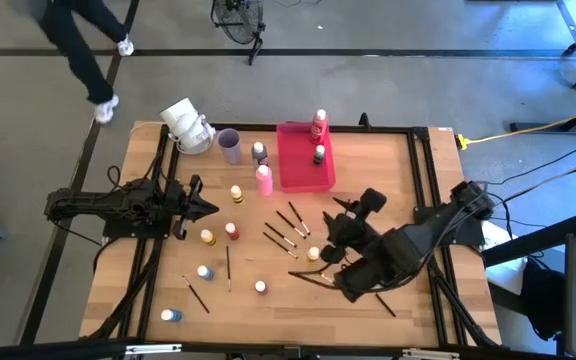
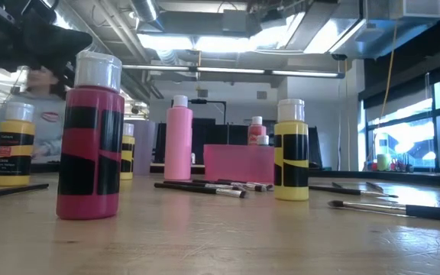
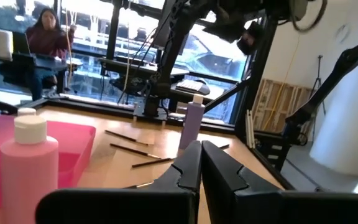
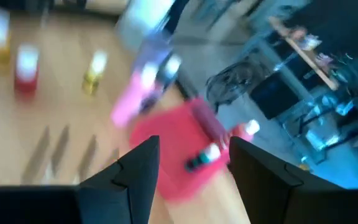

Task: Pick & Place Paint Supplies
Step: Put the black paint brush into the purple cup

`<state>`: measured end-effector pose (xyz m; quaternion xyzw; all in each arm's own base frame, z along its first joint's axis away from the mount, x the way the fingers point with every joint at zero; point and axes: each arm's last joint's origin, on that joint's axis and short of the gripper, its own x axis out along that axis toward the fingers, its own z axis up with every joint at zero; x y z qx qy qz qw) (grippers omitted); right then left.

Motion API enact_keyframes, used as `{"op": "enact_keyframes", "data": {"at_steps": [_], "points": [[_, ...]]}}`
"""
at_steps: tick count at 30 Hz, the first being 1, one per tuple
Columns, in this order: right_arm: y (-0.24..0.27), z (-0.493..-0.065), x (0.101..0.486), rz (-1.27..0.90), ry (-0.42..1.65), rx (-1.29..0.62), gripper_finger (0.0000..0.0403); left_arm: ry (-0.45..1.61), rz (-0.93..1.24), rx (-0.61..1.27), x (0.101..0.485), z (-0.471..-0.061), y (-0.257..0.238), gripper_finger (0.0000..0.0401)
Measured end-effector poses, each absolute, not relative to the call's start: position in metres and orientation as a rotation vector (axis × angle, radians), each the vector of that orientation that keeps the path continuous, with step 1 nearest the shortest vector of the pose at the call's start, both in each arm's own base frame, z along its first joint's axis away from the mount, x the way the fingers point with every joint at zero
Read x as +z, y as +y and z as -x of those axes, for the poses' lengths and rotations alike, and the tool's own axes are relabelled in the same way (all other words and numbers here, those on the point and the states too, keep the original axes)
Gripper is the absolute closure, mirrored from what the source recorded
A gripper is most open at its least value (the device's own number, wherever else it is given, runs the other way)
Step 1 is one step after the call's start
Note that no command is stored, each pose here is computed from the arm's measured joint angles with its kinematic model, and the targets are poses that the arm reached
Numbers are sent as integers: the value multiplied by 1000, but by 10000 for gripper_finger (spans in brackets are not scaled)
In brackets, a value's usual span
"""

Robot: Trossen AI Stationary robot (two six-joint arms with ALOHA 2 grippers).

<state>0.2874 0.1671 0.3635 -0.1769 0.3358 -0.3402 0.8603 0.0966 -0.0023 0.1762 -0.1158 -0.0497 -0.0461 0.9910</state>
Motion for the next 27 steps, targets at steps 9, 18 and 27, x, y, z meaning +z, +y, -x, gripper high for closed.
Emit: {"op": "enact_keyframes", "data": {"at_steps": [9, 18, 27], "points": [[152, -275, 347, 310, 682, -797, 206, -98, 245, -93, 176, -97, -2, 395], [112, -234, 328, 301, 490, -951, 206, -98, 245, -93, 176, -97, -2, 395], [82, -182, 277, 143, 334, -1007, 206, -99, 245, -93, 176, -97, -2, 395]]}}
